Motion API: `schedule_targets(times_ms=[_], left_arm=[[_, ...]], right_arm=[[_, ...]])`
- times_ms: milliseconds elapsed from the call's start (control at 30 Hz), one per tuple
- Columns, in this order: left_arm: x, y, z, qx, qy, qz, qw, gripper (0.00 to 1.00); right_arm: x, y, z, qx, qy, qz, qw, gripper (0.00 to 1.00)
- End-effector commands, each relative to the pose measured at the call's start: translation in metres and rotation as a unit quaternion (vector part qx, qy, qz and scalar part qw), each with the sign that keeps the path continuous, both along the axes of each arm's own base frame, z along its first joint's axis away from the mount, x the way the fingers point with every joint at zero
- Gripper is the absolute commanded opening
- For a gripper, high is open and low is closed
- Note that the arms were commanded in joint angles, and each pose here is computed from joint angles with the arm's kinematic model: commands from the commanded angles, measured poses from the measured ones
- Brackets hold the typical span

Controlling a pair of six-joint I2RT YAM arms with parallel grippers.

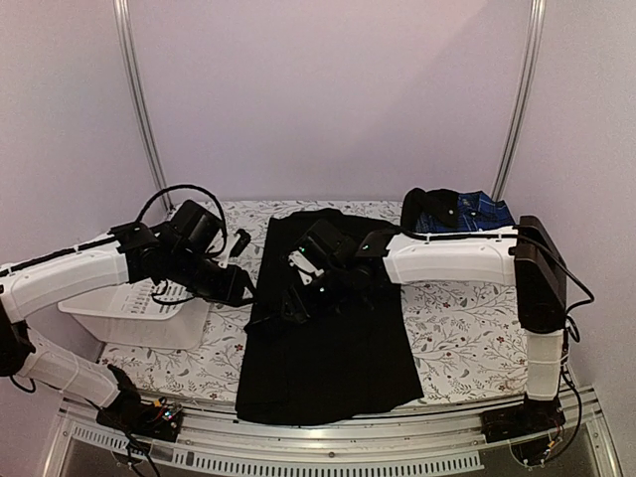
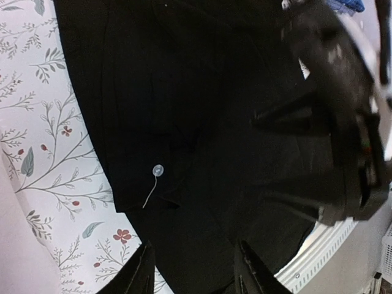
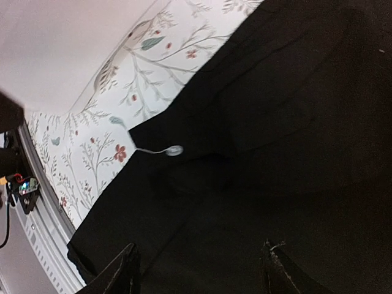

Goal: Fold and stack the long sleeve shirts
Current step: Fold the sleeve of the 1/3-folded shirt, then adjust the sleeve of the 1/3-folded shirt.

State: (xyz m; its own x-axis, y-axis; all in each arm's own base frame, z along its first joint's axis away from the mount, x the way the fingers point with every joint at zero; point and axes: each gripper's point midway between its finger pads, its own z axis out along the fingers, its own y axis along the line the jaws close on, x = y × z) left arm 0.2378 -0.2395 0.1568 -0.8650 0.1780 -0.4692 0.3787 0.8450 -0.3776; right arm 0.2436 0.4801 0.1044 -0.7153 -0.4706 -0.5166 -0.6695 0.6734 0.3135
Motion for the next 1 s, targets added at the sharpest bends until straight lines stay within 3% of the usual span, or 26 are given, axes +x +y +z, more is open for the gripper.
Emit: schedule_targets(times_ms=[0, 200, 467, 600, 967], left_arm=[[-0.012, 0.003, -0.026, 0.070, -0.002, 0.011, 0.997, 0.44], [-0.011, -0.008, -0.055, 0.096, 0.007, 0.004, 0.995, 0.44], [0.016, -0.029, -0.055, 0.124, -0.028, 0.022, 0.992, 0.41], [0.021, -0.026, -0.082, 0.166, -0.017, 0.022, 0.986, 0.39], [-0.013, -0.031, -0.127, 0.172, 0.036, -0.026, 0.984, 0.28]], right_arm=[[0.048, -0.042, 0.013, 0.026, 0.004, -0.103, 0.994, 0.64], [0.066, -0.056, 0.025, 0.055, 0.001, -0.137, 0.989, 0.62], [0.069, -0.072, 0.024, 0.059, -0.002, -0.152, 0.987, 0.61], [0.067, -0.077, 0.023, 0.061, -0.001, -0.155, 0.986, 0.61], [0.060, -0.082, 0.017, 0.063, 0.007, -0.154, 0.986, 0.60]])
